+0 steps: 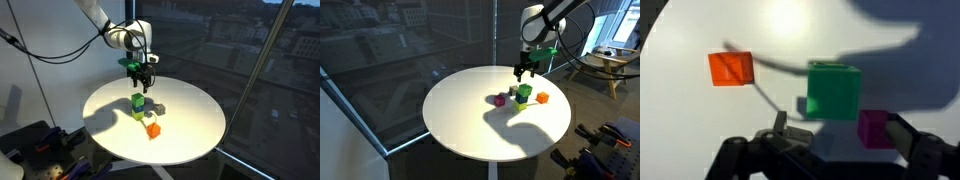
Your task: Pick up the green block and put it on the blue block top
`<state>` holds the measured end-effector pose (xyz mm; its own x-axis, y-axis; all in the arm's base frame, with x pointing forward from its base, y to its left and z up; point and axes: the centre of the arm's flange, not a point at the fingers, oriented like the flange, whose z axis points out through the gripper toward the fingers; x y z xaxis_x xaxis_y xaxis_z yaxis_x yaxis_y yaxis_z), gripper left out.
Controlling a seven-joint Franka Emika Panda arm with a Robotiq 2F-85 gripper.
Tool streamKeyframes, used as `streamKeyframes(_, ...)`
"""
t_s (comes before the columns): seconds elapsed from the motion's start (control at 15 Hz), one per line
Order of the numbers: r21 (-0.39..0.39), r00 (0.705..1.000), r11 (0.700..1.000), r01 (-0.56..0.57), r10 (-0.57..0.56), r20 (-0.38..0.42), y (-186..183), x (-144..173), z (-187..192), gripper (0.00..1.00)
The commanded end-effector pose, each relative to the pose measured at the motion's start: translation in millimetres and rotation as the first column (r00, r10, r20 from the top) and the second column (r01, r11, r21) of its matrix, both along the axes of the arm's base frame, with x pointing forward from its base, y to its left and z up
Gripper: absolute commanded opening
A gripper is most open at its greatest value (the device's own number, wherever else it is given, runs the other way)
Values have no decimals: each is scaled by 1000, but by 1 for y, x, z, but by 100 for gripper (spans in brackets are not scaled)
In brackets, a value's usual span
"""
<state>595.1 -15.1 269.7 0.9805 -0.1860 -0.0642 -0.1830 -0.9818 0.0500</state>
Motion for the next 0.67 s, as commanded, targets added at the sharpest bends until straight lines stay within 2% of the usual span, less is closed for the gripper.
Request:
streamKeyframes(0.0,-2,1000,1000,15,-15,5,1,-13,31,100)
streamKeyframes(0.6,10,1000,1000,5,-6,29,2,-55,75,100)
